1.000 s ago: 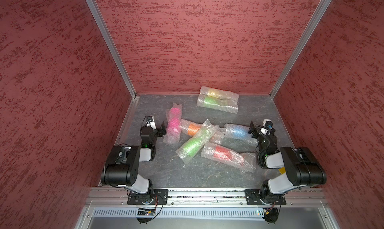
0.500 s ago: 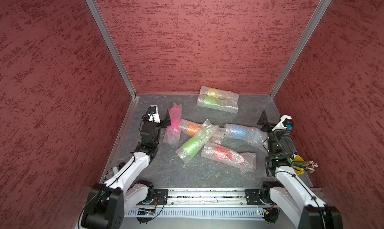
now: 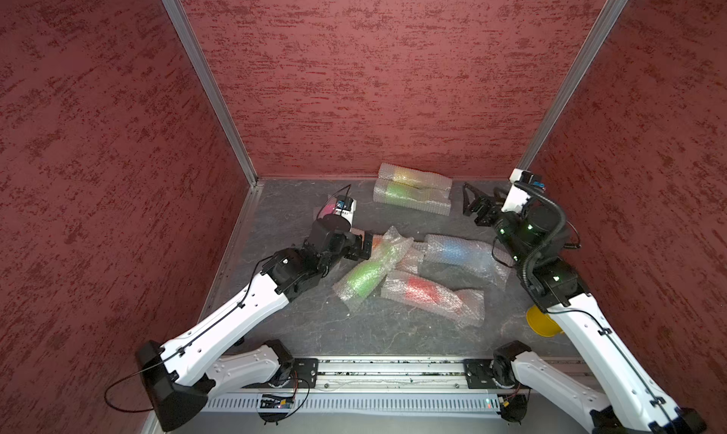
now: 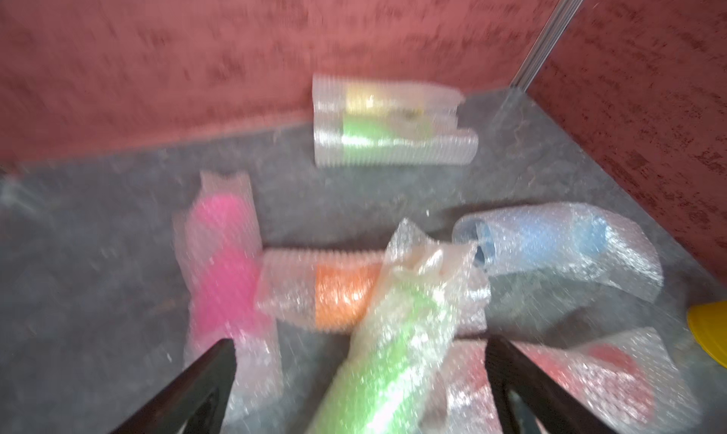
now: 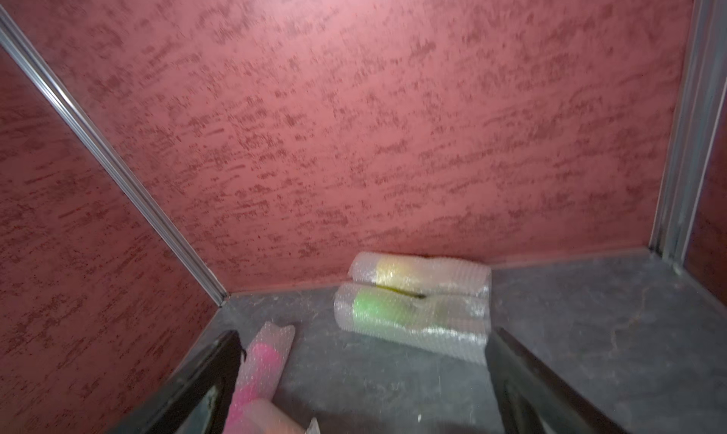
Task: Unpack wine glasses from bubble wrap
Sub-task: Pick up the bubble wrap from the center of the board, then move the bubble wrap to the center of the board, then place the bubble wrap at the center of the board, then unwrap the bubble wrap.
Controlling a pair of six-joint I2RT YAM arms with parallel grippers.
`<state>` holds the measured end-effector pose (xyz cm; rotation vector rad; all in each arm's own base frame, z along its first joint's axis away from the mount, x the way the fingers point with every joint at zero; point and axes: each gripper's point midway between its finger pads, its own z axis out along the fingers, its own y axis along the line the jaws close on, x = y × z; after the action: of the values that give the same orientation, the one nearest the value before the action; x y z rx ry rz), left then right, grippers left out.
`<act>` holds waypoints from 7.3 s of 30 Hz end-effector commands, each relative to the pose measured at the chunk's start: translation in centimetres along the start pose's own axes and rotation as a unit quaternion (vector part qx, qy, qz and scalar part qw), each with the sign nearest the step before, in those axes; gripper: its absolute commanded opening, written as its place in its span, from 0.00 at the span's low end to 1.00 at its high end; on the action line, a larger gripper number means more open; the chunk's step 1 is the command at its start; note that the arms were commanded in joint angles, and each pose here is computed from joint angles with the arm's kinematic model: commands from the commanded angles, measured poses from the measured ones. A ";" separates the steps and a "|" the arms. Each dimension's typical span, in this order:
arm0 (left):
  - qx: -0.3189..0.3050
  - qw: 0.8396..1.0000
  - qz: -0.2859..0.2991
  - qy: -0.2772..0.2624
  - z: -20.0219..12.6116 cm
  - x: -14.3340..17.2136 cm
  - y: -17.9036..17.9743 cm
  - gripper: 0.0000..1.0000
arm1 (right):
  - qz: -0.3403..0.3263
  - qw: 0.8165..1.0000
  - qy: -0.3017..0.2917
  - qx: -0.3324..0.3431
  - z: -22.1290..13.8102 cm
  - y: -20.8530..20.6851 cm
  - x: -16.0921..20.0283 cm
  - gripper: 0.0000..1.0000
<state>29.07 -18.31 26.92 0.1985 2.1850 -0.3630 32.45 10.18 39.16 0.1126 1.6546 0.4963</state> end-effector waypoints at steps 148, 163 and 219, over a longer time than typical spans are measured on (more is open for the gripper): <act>0.122 0.946 -0.249 0.166 -2.2 9.1 2.3 0.89 | 0.214 0.820 0.492 -0.199 -0.1 13.1 36.0 0.56; 0.163 0.933 -0.273 0.169 -2.2 9.8 1.6 0.89 | 0.200 0.863 0.457 -0.085 0.2 5.8 37.1 0.76; 0.085 0.922 -0.307 0.219 1.9 16.8 2.7 0.89 | -0.010 0.875 0.477 -0.087 0.1 5.4 37.5 0.33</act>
<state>20.53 -15.16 11.66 -0.3819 2.6551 -0.9095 25.02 28.71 6.39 -0.4049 2.5867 0.6923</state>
